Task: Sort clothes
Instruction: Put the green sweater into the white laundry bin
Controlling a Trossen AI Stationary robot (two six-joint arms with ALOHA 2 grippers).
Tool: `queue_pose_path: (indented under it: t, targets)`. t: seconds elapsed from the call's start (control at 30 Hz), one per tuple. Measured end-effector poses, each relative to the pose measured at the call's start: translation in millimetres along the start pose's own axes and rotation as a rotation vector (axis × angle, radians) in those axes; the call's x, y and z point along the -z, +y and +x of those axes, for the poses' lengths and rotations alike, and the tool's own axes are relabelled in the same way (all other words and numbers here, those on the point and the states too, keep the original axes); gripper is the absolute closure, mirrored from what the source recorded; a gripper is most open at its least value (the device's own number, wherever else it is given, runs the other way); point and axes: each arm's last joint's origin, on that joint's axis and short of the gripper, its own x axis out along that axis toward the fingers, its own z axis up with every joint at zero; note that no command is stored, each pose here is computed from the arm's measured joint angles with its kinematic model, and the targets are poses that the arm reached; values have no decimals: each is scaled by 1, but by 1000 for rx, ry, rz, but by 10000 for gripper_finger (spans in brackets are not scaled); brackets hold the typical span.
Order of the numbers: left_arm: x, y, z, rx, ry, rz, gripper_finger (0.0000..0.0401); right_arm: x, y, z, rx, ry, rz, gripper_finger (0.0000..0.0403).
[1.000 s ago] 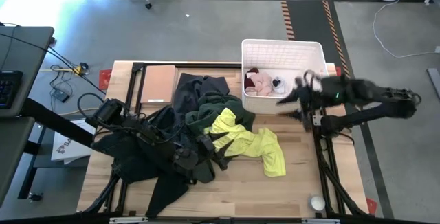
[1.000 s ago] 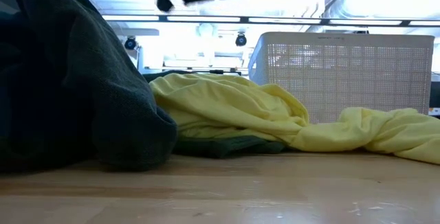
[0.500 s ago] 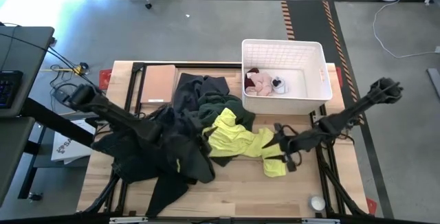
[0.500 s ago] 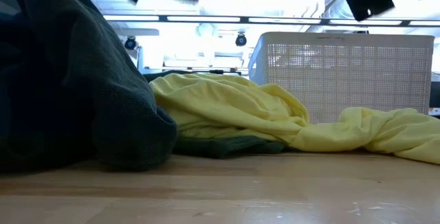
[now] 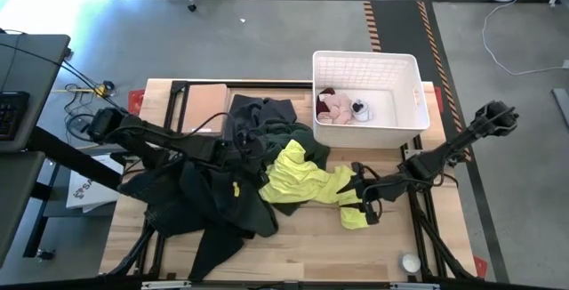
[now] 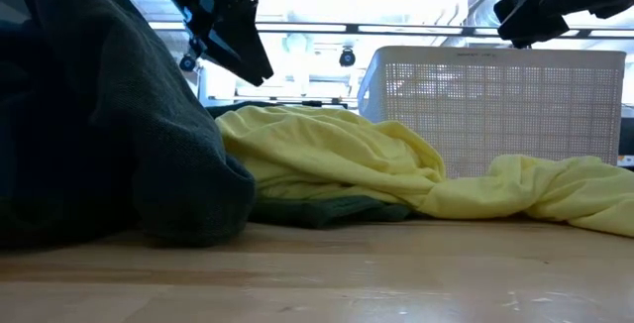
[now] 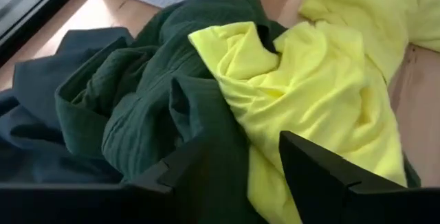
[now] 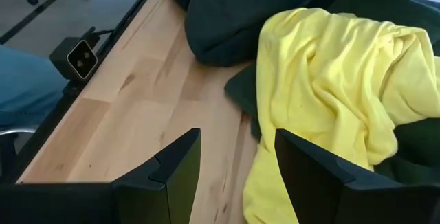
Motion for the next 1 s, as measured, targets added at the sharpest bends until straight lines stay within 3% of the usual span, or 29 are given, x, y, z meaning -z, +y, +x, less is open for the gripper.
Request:
queue_pose_path:
  t: [0.23,0.57,0.7,0.8,0.93,1.0]
  targets:
    - [3,18,8,-67,80,-8,168,0,0,0,0,-1,24,218]
    - [37,24,46,54,245,-77,176,-2,0,0,-2,-13,27,218]
    - [43,16,66,113,252,-54,211,-3,0,0,-5,-23,30,218]
    - [45,11,77,149,259,-32,269,-3,1,0,-5,-26,31,218]
    - [40,10,75,129,292,-19,368,-3,1,0,-5,-32,51,218]
    - [31,12,65,69,293,-5,375,-4,0,0,9,-39,58,218]
